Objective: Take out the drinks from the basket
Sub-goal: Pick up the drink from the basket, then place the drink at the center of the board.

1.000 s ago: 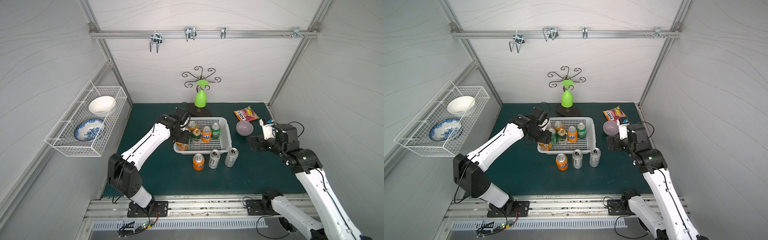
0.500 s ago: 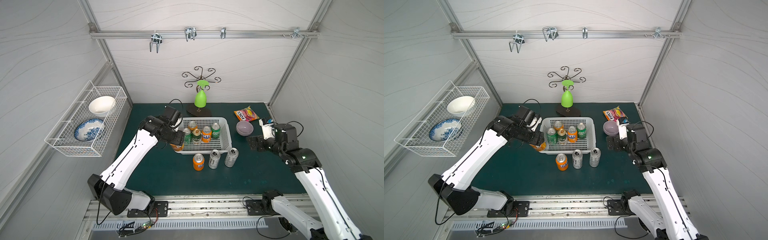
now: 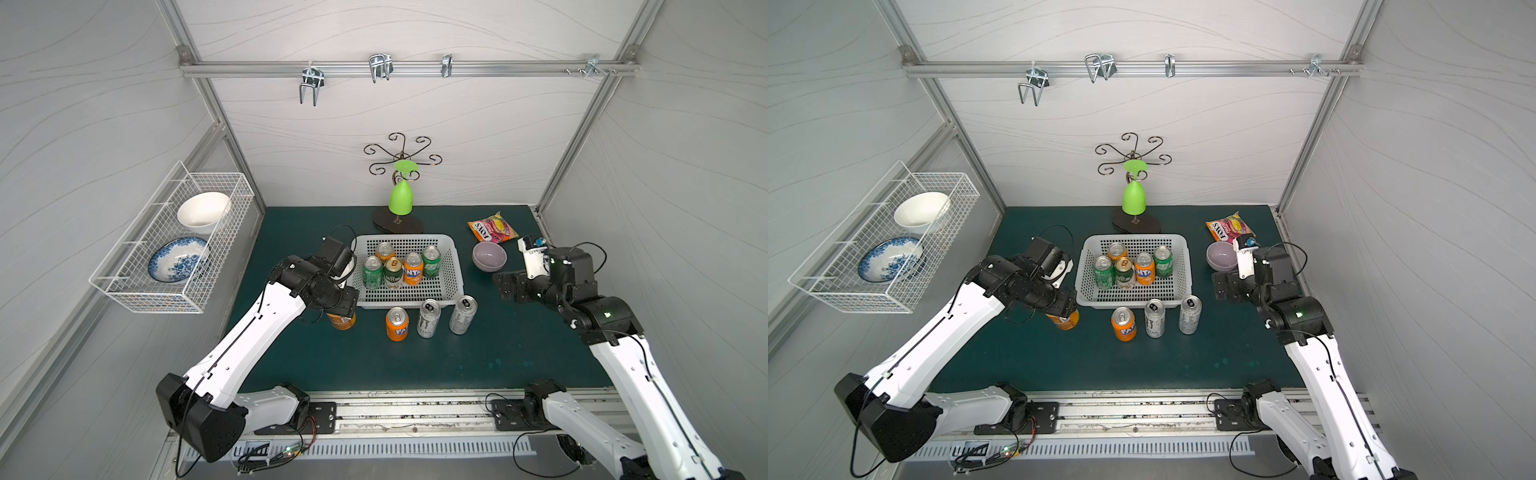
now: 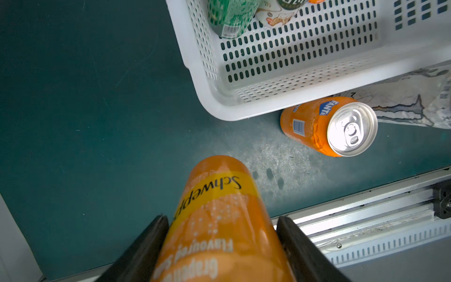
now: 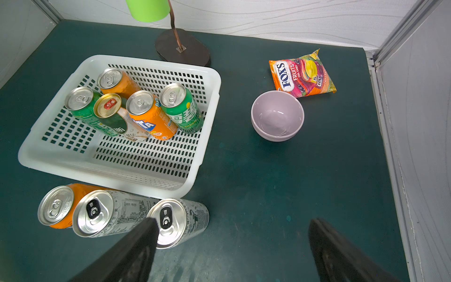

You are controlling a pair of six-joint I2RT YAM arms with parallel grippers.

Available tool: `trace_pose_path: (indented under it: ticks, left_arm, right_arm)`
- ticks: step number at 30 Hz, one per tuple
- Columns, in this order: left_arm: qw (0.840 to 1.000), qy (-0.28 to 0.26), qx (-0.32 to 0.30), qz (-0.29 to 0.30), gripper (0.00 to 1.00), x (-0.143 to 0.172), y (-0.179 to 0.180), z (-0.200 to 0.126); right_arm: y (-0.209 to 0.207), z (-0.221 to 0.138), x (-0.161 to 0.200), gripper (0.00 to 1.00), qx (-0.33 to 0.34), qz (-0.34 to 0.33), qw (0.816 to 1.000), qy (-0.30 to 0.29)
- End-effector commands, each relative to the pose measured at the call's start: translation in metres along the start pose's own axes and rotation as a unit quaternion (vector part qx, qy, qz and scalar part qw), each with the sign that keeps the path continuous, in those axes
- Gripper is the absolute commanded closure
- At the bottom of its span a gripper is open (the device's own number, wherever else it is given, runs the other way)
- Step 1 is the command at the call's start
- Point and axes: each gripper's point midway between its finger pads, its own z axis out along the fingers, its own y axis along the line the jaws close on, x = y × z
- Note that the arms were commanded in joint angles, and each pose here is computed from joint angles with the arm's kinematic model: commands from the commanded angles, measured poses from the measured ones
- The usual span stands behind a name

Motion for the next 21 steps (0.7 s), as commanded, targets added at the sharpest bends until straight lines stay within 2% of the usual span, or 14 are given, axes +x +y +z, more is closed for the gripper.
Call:
trace_pose_path:
  ticks: [1, 10, 21]
  left_arm:
    - [0.998, -0.055, 0.017, -0.017, 0.38, -0.019, -0.004, -0.009]
    - [0.997, -0.059, 0.034, -0.032, 0.38, -0.020, -0.011, 0.020]
    - [0.998, -0.039, 0.035, -0.047, 0.38, -0.015, -0.016, 0.066]
  right_arm:
    - [0.002, 0.000, -0.003, 0.01, -0.004, -0.006, 1.000, -0.006]
    - [0.002, 0.000, -0.003, 0.01, -0.004, -0.007, 1.000, -0.006]
    - [0.002, 0.000, -0.003, 0.01, -0.005, -0.007, 1.000, -0.005]
